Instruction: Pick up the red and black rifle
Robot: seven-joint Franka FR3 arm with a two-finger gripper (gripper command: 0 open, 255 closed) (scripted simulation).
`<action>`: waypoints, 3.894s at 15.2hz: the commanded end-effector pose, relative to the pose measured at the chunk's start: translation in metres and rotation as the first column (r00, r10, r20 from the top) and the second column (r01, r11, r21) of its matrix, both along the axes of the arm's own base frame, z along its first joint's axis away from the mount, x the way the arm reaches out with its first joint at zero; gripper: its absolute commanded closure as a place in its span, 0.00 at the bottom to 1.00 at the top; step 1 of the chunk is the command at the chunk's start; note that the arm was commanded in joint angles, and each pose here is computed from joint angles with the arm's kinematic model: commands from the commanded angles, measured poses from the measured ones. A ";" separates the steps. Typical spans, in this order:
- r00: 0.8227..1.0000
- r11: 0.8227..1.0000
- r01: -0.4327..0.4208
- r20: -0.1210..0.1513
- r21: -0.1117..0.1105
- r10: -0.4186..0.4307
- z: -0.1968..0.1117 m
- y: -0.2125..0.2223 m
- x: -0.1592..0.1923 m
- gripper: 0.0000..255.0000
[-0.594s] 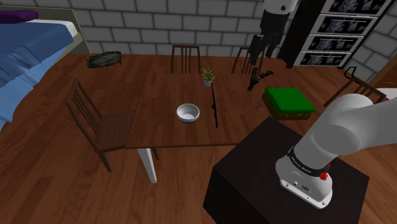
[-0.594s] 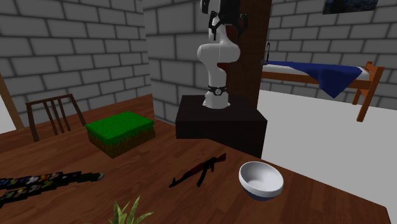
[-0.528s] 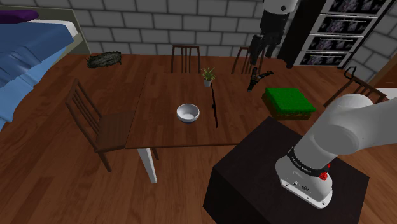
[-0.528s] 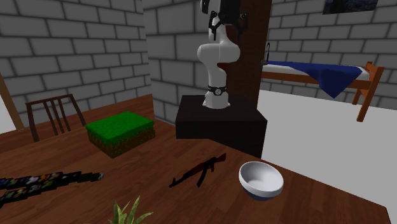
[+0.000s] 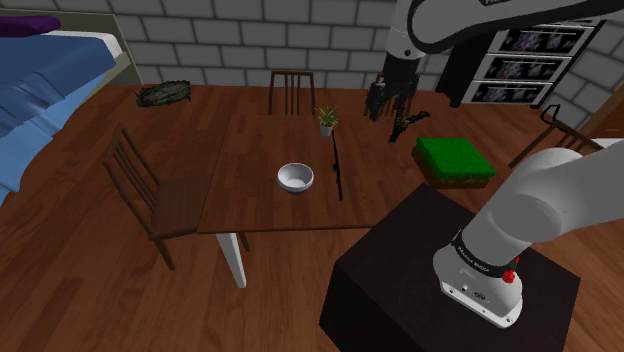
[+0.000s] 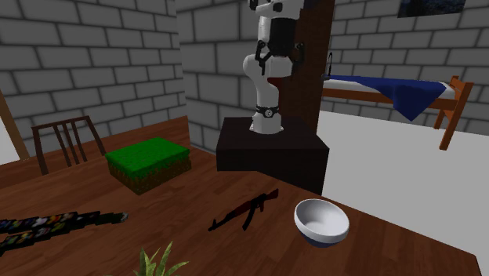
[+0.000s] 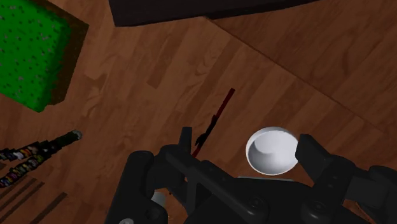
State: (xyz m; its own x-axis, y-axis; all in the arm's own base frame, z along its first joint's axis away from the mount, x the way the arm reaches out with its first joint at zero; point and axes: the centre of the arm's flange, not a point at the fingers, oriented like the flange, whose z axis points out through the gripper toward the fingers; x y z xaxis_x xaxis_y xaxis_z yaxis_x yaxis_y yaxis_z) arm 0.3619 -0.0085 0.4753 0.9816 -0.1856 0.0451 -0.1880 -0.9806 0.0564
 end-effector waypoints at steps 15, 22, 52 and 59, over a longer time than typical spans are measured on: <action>0.965 0.968 0.251 0.077 0.016 -0.252 -0.178 -0.035 0.099 0.00; 0.928 0.934 0.356 0.108 0.029 -0.357 -0.253 -0.058 0.144 0.00; 0.883 0.893 0.447 0.134 0.044 -0.449 -0.339 -0.083 0.185 1.00; 0.883 0.893 0.447 0.134 0.044 -0.449 -0.302 -0.083 0.185 1.00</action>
